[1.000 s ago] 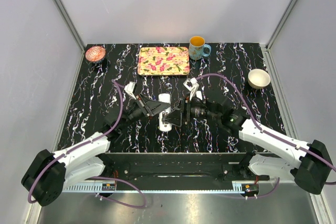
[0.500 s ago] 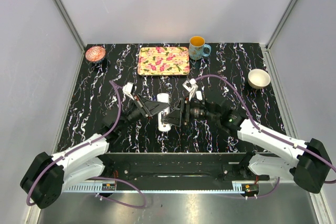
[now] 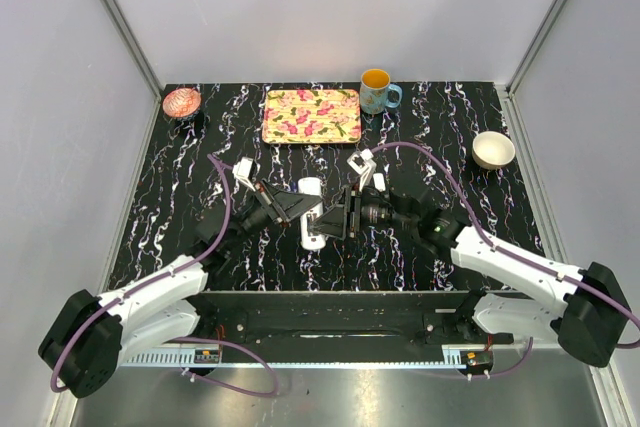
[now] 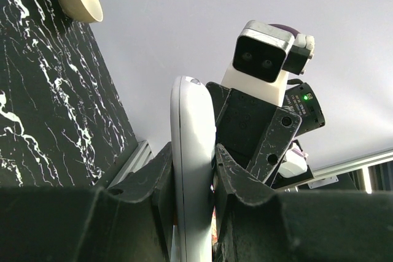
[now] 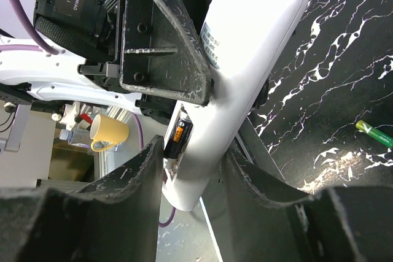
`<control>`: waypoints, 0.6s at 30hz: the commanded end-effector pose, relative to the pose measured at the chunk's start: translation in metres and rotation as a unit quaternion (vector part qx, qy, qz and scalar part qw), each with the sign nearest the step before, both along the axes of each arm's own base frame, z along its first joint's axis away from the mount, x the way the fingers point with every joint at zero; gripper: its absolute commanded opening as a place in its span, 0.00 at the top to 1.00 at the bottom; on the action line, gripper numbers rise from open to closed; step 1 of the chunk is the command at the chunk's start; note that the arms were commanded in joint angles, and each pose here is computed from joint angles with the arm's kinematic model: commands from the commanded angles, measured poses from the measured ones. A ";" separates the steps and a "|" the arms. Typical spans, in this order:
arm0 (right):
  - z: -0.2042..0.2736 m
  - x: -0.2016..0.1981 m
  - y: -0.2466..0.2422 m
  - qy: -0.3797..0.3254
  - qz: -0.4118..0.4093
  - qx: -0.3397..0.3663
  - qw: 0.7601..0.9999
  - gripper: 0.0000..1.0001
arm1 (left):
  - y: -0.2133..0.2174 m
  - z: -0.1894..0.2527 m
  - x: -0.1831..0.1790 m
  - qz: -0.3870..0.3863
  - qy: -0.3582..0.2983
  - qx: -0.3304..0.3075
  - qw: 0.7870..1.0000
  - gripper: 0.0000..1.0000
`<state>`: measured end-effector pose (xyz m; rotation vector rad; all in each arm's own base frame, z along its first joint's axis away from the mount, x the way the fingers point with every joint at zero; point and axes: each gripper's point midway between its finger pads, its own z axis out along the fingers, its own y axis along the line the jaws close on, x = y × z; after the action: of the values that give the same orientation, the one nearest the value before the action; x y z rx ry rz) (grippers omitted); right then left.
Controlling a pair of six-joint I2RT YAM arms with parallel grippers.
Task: Load the batteries into the remote control
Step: Load the battery into the remote control.
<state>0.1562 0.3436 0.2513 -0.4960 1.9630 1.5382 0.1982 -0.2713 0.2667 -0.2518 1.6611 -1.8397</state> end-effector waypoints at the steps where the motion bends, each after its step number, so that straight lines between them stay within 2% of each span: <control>1: 0.004 0.006 0.004 -0.006 -0.002 0.003 1.000 0.60 | 0.005 0.028 -0.006 0.005 -0.041 -0.038 0.998 1.00; 13: -0.002 0.010 0.009 0.004 0.000 -0.010 1.000 0.63 | 0.004 0.028 -0.004 0.012 -0.044 -0.032 0.998 1.00; 15: 0.002 0.009 0.008 0.001 0.000 -0.007 1.000 0.44 | 0.005 0.027 -0.005 0.013 -0.043 -0.030 0.999 1.00; 18: 0.014 0.009 0.002 -0.005 -0.013 0.004 1.000 0.29 | 0.006 0.022 -0.002 0.022 -0.046 -0.017 0.999 1.00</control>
<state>0.1602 0.3490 0.2390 -0.4887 2.0171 1.5281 0.1979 -0.2709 0.2587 -0.2555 1.6771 -1.8059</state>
